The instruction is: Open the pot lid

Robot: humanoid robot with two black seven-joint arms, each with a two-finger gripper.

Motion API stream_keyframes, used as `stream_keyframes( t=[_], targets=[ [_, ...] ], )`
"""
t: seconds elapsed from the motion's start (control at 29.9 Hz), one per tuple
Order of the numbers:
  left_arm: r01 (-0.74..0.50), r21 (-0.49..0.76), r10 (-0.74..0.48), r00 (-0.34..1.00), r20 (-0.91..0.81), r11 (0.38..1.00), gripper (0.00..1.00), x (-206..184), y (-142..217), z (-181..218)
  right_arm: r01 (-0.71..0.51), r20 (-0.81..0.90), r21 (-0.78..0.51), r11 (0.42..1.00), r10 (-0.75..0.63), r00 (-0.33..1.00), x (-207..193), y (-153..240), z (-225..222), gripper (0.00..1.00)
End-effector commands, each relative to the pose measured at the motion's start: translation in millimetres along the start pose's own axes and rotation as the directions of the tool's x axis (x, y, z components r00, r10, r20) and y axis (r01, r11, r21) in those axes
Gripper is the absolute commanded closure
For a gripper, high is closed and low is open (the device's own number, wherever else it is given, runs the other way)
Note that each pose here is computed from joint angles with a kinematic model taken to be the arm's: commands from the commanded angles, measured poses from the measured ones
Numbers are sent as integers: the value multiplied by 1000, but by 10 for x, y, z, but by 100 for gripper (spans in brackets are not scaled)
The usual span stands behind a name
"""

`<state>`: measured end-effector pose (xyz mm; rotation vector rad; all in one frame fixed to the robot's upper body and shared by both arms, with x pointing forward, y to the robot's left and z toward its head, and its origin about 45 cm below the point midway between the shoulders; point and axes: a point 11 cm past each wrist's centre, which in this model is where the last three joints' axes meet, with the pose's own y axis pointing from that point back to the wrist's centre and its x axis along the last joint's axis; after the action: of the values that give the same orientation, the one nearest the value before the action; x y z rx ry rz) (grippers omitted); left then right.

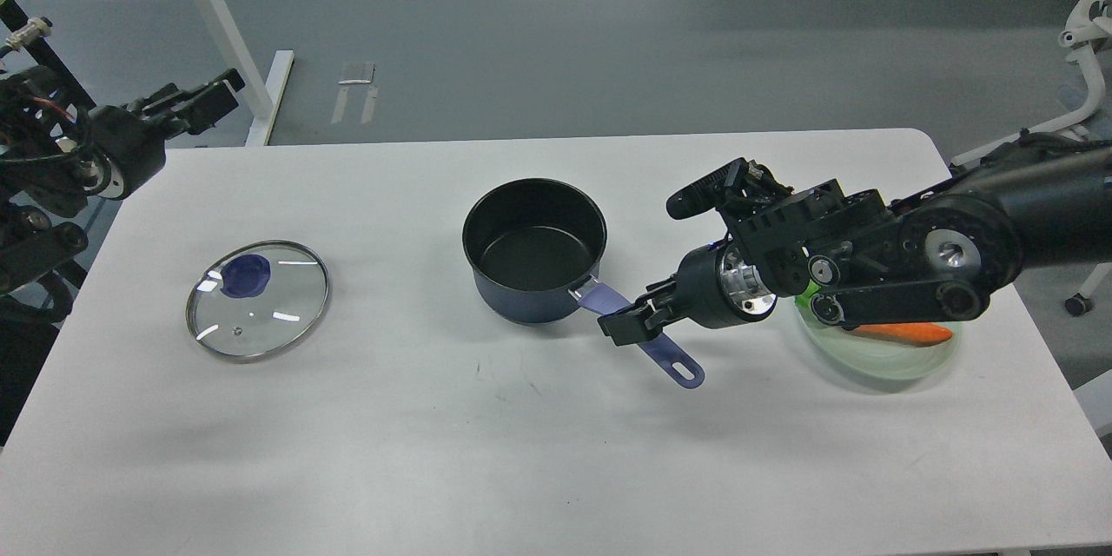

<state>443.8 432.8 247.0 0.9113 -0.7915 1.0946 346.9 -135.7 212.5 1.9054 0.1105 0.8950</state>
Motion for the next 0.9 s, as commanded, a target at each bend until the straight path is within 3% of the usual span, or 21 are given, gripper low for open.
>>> stream_keyframes(
  t=[0.0,0.1,0.33,0.6,0.87],
  targets=[
    [-12,4,13,992,-125,1000,1,93,-41,50,-40,14,9,999,40,999,115,38,-6,12],
    [-45,8,45,981,-187,999,1,178,-62,77,-113,40,22,993,112,993,323,110,-3,4],
    [-161,-4,138,857,-497,987,1,359,-196,269,-413,259,29,910,393,883,884,552,269,1],
    [-198,10,137,638,-758,980,1,108,-365,456,-738,609,2,675,584,537,1239,926,608,1],
    [-195,41,117,400,-909,980,1,-196,-478,585,-834,782,-158,529,582,221,1151,1072,1125,0]
  ],
)
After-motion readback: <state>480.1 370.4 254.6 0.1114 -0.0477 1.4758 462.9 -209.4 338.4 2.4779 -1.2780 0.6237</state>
